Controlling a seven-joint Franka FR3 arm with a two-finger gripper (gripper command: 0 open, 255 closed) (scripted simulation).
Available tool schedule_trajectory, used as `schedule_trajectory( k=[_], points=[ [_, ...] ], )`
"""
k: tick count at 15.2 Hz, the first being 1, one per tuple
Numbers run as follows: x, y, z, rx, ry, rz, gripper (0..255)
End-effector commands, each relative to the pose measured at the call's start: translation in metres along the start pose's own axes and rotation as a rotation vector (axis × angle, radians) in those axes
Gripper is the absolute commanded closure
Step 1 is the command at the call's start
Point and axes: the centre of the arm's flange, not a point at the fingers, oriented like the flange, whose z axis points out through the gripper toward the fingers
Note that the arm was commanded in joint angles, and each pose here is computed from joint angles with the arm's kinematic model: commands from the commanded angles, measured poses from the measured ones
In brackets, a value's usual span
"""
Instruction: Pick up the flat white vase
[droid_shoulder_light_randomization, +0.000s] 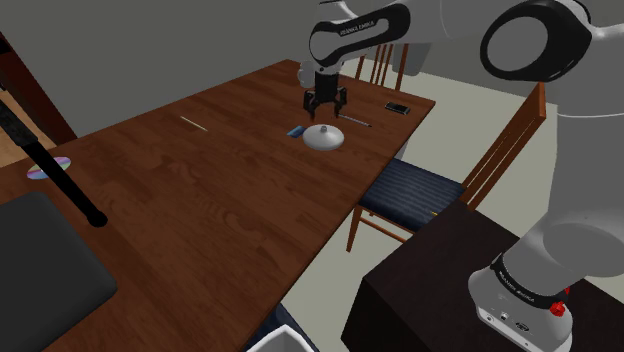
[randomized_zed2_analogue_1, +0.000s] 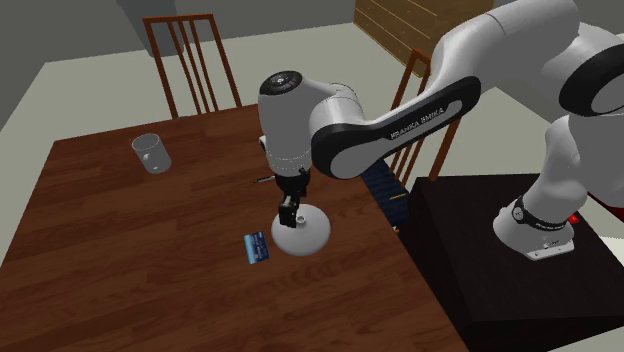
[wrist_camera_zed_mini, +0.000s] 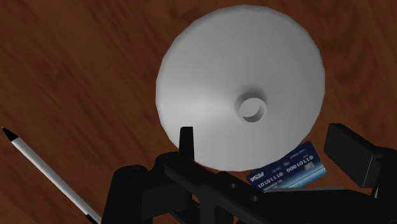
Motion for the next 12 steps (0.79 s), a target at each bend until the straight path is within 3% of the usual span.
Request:
schedule_trajectory(
  k=[1, 6, 7, 12],
  points=[
    [0.001, 0.0, 0.011, 0.0, 0.0, 0.0, 0],
    [0.002, 0.0, 0.029, 0.0, 0.0, 0.0, 0],
    [0.001, 0.0, 0.029, 0.0, 0.0, 0.0, 255],
    [0.001, 0.0, 0.029, 0.0, 0.0, 0.0, 255]
  ],
)
